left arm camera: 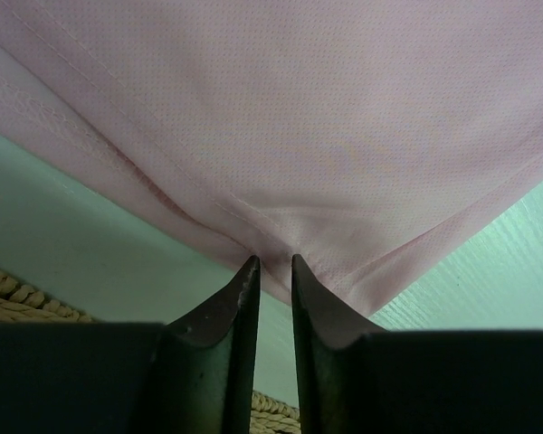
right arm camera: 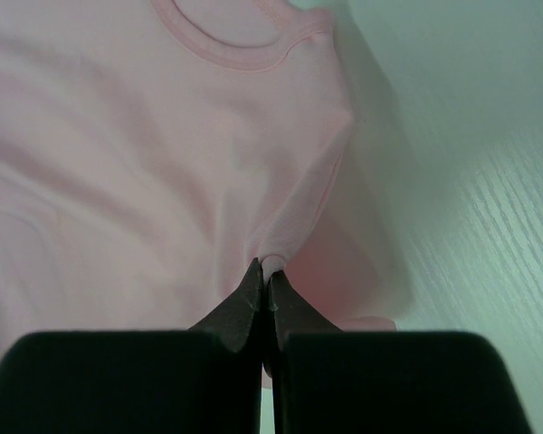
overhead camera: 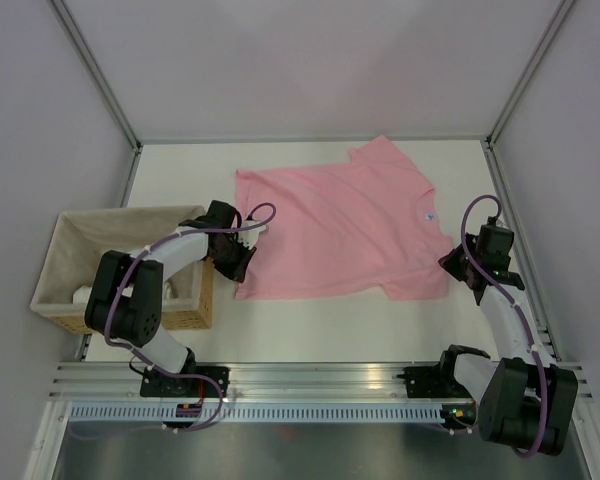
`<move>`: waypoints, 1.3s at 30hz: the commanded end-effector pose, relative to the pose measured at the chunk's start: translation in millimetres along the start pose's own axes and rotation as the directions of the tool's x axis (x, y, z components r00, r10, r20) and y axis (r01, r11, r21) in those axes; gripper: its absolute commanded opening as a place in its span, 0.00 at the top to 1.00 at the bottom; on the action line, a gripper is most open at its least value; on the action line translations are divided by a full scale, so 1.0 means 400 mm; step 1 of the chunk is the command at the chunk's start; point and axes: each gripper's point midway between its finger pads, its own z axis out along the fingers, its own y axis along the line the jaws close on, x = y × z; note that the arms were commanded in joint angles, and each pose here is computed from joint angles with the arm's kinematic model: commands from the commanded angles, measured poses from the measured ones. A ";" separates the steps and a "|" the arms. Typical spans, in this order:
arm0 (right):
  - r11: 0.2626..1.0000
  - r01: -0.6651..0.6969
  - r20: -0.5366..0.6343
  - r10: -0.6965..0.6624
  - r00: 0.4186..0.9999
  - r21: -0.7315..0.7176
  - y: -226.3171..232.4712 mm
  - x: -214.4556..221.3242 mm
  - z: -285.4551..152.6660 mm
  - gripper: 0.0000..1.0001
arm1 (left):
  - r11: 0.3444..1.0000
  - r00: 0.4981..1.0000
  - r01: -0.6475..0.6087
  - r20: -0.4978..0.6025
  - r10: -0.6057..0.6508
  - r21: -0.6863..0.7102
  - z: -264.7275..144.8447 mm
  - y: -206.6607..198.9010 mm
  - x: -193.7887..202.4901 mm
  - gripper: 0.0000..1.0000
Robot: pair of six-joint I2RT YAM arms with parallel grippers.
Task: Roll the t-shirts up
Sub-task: Flatten the tshirt
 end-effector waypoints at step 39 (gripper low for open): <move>1.000 -0.002 0.041 0.003 0.999 -0.022 0.010 -0.019 -0.014 1.00 | 0.996 0.994 -0.087 0.072 0.086 0.015 -0.072 -0.055 0.000 0.98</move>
